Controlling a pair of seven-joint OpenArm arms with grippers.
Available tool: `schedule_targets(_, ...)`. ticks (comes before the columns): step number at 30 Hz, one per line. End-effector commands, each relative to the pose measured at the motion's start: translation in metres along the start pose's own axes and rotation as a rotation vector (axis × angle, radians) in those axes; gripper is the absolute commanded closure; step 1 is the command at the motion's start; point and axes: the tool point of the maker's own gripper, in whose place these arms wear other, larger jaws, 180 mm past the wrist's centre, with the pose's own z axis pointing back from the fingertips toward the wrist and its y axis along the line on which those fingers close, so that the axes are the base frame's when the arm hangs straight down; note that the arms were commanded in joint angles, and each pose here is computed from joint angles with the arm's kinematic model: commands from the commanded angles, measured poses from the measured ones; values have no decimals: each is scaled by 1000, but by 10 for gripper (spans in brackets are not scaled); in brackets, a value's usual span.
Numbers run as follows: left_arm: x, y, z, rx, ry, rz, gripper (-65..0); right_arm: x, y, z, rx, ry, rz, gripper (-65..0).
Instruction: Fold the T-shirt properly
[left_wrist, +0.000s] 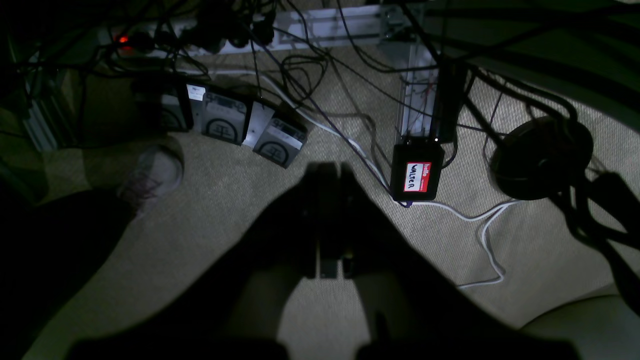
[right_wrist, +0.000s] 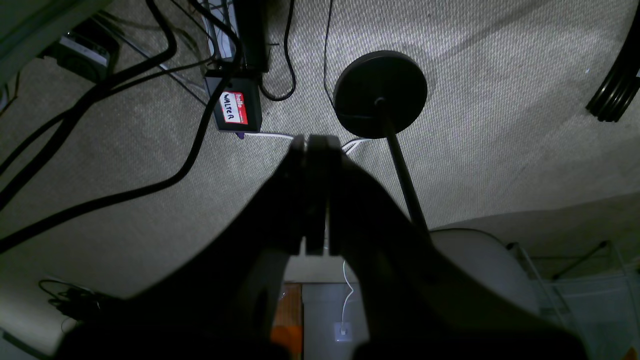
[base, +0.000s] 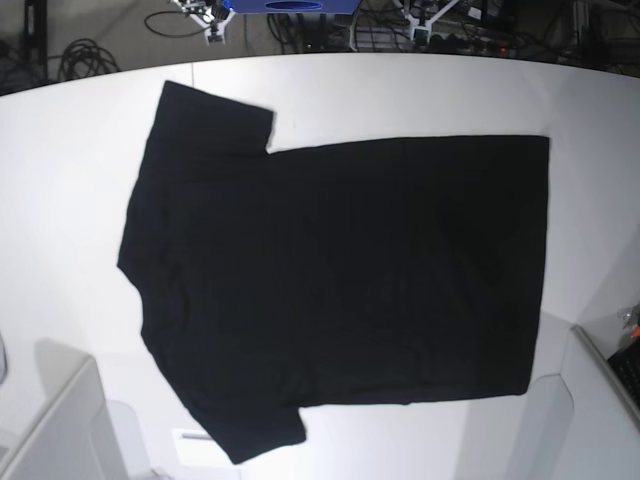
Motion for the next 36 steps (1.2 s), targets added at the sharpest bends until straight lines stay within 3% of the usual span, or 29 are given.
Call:
schedule_targets(1, -5, 2, 1, 7, 5, -1, 0, -4, -1, 0, 3, 7, 5, 0)
schedule_targets(36, -20, 0, 3, 2, 37, -15, -7, -6, -1, 0, 3, 10, 5, 0)
